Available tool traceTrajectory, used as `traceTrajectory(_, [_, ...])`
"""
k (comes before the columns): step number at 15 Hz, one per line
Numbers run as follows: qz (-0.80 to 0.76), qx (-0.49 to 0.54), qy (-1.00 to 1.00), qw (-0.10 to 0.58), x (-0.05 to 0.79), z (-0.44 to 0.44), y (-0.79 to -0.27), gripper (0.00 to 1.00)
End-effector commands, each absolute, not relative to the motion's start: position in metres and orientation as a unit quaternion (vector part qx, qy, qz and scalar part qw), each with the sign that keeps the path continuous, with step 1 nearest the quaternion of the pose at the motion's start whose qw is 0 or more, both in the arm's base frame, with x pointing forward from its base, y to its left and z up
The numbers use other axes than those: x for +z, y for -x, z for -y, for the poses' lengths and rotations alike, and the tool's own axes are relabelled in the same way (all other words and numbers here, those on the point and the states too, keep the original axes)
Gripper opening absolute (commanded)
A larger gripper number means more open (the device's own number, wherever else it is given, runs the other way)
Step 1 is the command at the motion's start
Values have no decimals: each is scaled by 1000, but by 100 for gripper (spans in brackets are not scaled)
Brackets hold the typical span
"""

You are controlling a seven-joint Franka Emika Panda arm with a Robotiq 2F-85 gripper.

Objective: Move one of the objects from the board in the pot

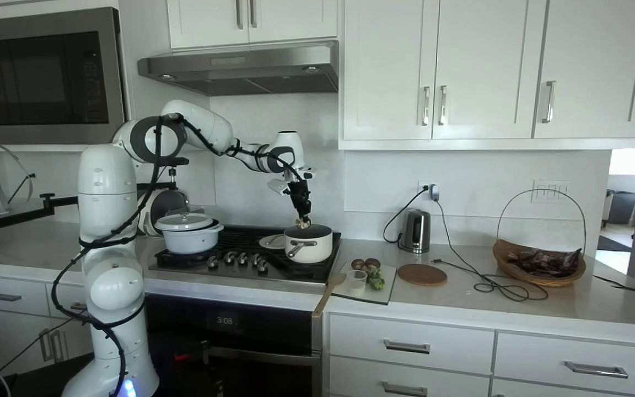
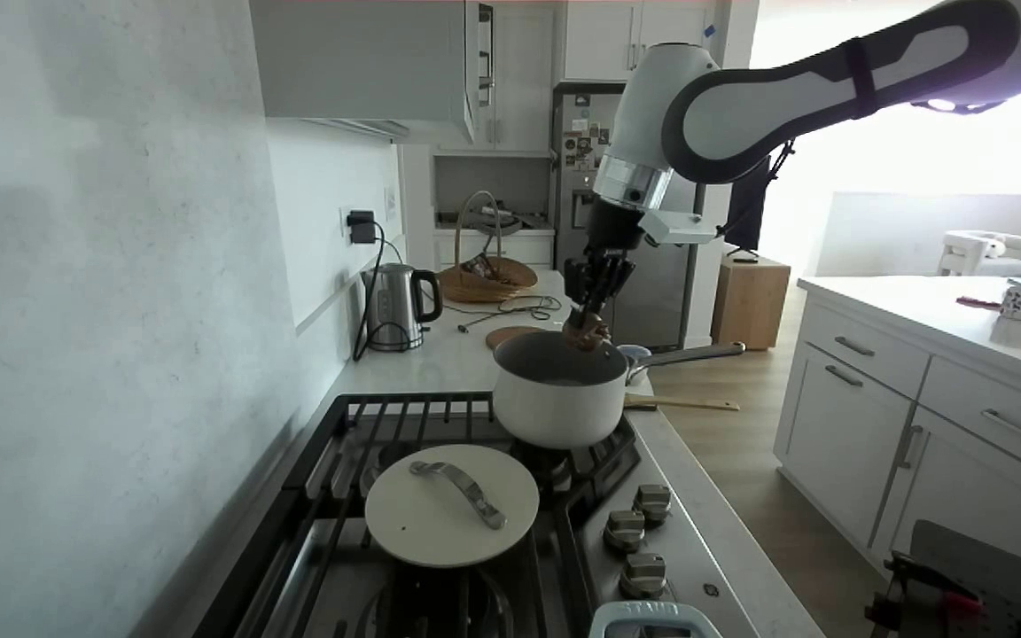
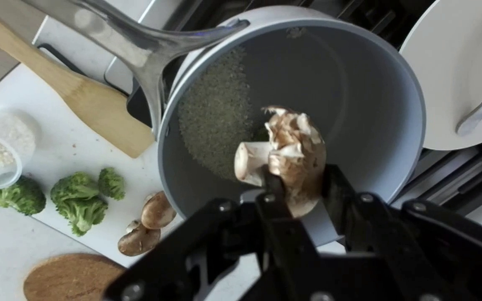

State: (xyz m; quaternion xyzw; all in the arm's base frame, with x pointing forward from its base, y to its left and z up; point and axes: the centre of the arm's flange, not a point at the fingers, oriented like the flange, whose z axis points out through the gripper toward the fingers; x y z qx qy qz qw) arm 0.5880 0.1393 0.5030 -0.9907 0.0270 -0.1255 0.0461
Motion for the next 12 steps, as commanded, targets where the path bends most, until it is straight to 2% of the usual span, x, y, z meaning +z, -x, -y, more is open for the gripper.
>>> traceTrajectory(1, [-10,-119,992,50,511,-140,-574,33])
traceTrajectory(2, [-10,-119,992,49,511,-140,-574,55])
traceTrajectory(4, [-9,-119,992,48,512,-139,-575,61])
traceTrajectory(9, [-11,-120,992,48,515,-135,-575,97])
traceTrajectory(10, [-12,-120,992,48,515,-133,-575,100])
traceTrajectory(12, [-16,-125,991,44,515,-129,-577,100])
